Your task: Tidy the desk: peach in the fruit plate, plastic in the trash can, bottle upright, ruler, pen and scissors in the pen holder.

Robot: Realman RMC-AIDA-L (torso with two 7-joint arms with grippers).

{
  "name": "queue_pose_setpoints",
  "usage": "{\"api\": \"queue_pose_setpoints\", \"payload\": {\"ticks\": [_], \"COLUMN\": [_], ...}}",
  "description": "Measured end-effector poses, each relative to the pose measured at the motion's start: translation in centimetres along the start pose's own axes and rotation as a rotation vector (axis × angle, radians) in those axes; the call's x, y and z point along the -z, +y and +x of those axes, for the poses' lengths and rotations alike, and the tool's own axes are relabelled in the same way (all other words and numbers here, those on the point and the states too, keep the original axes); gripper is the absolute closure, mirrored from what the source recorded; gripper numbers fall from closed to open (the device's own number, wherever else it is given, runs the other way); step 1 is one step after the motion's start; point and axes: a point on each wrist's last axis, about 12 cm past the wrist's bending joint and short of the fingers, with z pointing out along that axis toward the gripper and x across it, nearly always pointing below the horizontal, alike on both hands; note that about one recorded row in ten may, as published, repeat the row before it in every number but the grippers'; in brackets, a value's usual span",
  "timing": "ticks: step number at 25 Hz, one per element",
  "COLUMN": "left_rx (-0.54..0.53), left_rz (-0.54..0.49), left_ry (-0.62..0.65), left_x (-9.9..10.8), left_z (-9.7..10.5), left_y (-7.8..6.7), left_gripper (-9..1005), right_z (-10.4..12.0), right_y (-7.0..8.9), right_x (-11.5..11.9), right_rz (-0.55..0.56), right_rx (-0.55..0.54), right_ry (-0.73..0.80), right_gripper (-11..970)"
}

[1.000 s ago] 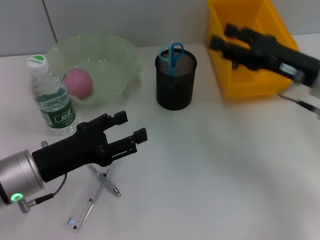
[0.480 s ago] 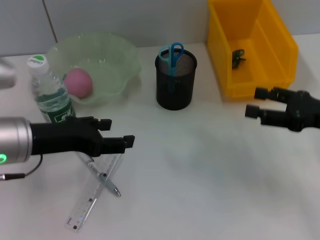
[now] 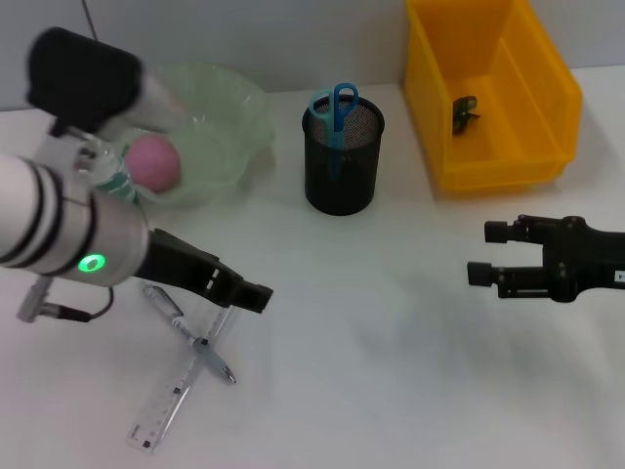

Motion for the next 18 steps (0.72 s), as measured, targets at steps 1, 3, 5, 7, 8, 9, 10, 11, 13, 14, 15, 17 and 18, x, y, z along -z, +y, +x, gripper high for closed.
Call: {"api": "queue_pose_setpoints", "payload": {"ticks": [1, 3, 5, 7, 8, 9, 10, 11, 13, 14, 15, 17, 18], "left_rx": [-0.018, -0.025, -0.028, -0.018, -0.018, -0.007, 0.001, 0.006, 0.008, 0.01, 0.011, 0.012, 0.013], "left_rz": [-0.022, -0.024, -0.023, -0.022, -0.022, -0.028, -0.037, -0.052, -0.066, -0.073, -0.078, -0.09, -0.094], "left_ry": [0.031, 0.044, 0.052, 0.067, 0.067, 0.078, 0.087, 0.095, 0.101, 0.105, 0.111, 0.124, 0.131], "left_x": [-0.4, -0.6, -0.8, -1.3, -1.3, -1.8, -2.2, -2.5, -2.8, -3.0, -3.2, -3.6, -3.8], "left_z": [-0.5, -0.7, -0.7, -0.7, -0.7, -0.5, -0.3, -0.1, 0.0, 0.1, 0.1, 0.1, 0.1], "left_y": [-0.5, -0.7, -0.8, -0.6, -0.6, -0.3, 0.0, 0.4, 0.7, 0.8, 1.0, 1.3, 1.4], "left_gripper": [197, 198, 198, 198, 198, 198, 198, 198, 198, 198, 198, 198, 198], "right_z": [0.0, 0.0, 0.0, -0.1, -0.1, -0.1, -0.2, -0.2, -0.2, -0.2, -0.2, -0.3, -0.3], "right_y": [0.1, 0.4, 0.8, 1.5, 1.5, 1.6, 1.7, 1.8, 1.8, 1.8, 1.8, 1.7, 1.7], "right_x": [0.0, 0.0, 0.0, 0.3, 0.3, 0.4, 0.4, 0.5, 0.5, 0.5, 0.4, 0.4, 0.4], "right_rz": [-0.007, -0.025, -0.057, -0.113, -0.113, -0.127, -0.137, -0.141, -0.14, -0.138, -0.136, -0.133, -0.131], "right_rx": [0.011, 0.031, 0.052, 0.076, 0.076, 0.081, 0.085, 0.089, 0.093, 0.093, 0.093, 0.095, 0.096], "right_ry": [0.011, 0.028, 0.034, 0.031, 0.031, 0.032, 0.032, 0.033, 0.033, 0.034, 0.034, 0.035, 0.035], "right_gripper": [135, 135, 135, 135, 135, 135, 136, 136, 136, 136, 136, 136, 136]}}
